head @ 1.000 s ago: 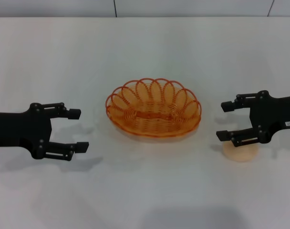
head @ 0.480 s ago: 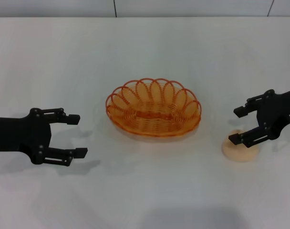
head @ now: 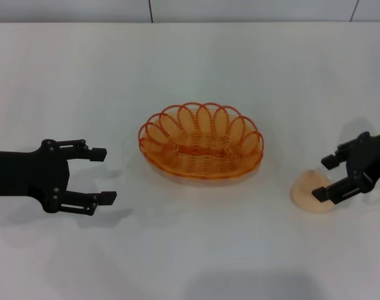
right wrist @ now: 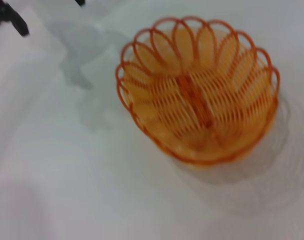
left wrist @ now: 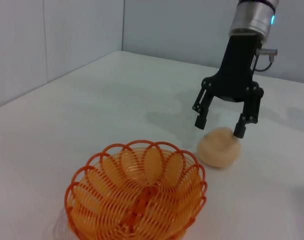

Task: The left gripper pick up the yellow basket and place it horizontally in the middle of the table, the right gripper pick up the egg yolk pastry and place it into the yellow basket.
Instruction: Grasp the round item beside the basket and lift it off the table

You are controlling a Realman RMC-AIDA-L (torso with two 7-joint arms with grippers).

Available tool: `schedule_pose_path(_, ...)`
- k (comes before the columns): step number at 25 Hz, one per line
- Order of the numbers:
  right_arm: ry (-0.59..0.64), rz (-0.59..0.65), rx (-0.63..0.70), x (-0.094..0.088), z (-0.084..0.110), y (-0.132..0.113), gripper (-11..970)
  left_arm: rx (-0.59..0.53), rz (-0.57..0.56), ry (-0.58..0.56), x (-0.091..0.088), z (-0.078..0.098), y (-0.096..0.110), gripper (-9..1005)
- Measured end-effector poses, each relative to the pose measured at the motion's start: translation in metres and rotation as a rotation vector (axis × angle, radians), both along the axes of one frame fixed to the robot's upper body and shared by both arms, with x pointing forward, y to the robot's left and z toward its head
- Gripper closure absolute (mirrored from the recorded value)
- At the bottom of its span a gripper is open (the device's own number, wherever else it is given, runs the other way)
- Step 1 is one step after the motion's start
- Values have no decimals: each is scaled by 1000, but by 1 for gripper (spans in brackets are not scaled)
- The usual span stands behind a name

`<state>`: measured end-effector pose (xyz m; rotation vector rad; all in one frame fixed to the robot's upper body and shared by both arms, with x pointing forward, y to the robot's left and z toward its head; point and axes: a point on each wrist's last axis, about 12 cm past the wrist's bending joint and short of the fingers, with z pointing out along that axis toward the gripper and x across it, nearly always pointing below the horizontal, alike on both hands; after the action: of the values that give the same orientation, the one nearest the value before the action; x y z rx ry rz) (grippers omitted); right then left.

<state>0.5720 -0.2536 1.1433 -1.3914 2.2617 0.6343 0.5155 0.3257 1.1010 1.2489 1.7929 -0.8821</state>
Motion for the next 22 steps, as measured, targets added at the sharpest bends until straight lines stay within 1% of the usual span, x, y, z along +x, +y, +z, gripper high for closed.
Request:
schedule_pose_path(11, 22, 13, -11, -4, -6, 0, 209, 0, 4, 4, -1, -1, 1, 133)
schedule_pose_path(17, 22, 24, -11, -5, -6, 2, 421, -4, 4, 8, -3, -2, 1, 133)
schedule_pose_path(21, 22, 32, -14, -5, -7, 3, 655, -5, 4, 10, -4, -2, 1, 133)
schedule_pose_path(22, 19, 34, -14, -5, -7, 3, 684, -5, 5, 11, -4, -3, 1, 133)
